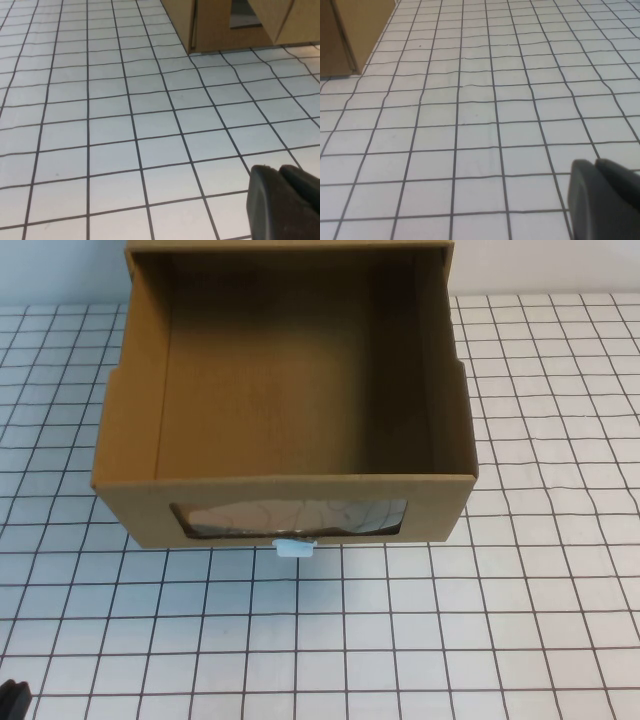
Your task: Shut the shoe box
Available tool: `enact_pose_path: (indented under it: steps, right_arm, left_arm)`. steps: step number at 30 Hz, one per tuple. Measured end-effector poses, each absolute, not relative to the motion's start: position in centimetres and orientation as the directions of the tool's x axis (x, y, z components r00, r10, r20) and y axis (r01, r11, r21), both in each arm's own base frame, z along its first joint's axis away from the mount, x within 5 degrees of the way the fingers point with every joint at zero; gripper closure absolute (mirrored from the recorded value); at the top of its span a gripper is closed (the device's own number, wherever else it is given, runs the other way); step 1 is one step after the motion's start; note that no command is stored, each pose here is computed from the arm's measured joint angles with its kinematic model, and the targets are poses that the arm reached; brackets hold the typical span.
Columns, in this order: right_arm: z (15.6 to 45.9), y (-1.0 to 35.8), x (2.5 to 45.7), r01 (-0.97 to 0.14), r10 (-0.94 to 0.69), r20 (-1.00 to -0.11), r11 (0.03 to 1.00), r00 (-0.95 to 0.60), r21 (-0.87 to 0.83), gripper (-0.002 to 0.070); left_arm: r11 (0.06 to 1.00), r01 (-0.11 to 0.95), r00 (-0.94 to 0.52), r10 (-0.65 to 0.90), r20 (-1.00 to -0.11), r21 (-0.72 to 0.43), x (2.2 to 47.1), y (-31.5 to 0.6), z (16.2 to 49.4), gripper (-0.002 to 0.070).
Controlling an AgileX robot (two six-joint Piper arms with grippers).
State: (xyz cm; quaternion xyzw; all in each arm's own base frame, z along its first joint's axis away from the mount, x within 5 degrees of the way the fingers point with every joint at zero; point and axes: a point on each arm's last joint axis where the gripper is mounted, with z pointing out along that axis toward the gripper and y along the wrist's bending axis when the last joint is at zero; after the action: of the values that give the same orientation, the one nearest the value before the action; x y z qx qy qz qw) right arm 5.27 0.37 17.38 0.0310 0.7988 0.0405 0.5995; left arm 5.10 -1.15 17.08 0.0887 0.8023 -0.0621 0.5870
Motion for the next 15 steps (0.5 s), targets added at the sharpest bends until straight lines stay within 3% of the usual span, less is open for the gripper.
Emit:
enact_pose_path:
  steps: [9, 15]
  right_arm:
    - [17.7, 0.3, 5.3, 0.003, 0.099, -0.963, 0.995, -0.250, 0.101, 0.0689]
    - [19.3, 0.0, 5.6, 0.016, 0.100, -0.993, 0.995, -0.063, 0.099, 0.0689]
  left_arm:
    - [0.977, 0.214, -0.264, 0.064, -0.962, 0.007, 5.2, -1.2, 17.4, 0.0677]
    - [0.978, 0.210, -0.123, 0.034, -0.992, 0.008, 5.5, -1.2, 18.7, 0.0678]
